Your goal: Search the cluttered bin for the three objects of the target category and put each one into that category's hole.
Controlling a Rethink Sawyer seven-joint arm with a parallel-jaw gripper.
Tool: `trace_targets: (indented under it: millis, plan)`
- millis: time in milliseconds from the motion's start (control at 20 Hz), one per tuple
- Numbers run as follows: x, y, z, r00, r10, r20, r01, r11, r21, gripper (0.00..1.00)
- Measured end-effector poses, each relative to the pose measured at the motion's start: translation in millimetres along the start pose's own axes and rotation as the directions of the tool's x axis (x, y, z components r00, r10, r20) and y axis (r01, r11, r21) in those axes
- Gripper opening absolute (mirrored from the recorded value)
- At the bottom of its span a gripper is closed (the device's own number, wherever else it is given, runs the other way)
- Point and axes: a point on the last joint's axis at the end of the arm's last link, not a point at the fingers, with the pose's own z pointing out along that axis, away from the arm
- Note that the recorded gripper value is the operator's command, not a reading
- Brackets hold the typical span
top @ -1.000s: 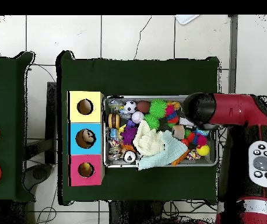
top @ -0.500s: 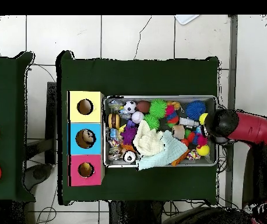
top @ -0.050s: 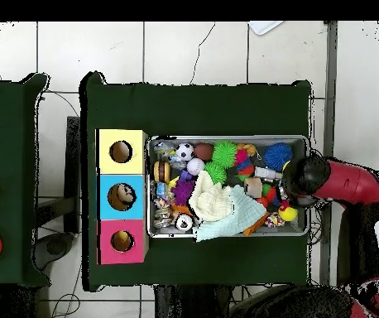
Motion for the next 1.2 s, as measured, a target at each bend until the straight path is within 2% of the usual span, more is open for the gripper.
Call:
trace_targets:
  millis: [350, 600, 800, 1200]
  plan:
    - [6.1, 25, 20, 0.9993, -0.021, -0.031, 0.02, 0.9984, -0.053, 1.0]
    - [14.3, 42, 25, 0.9981, -0.034, -0.051, 0.029, 0.996, -0.084, 1.0]
    - [17.9, 66, 26, 0.9959, -0.058, -0.07, 0.05, 0.9926, -0.111, 1.0]
    - [10.5, 127, 18, 0.9902, -0.103, -0.094, 0.087, 0.9823, -0.166, 1.0]
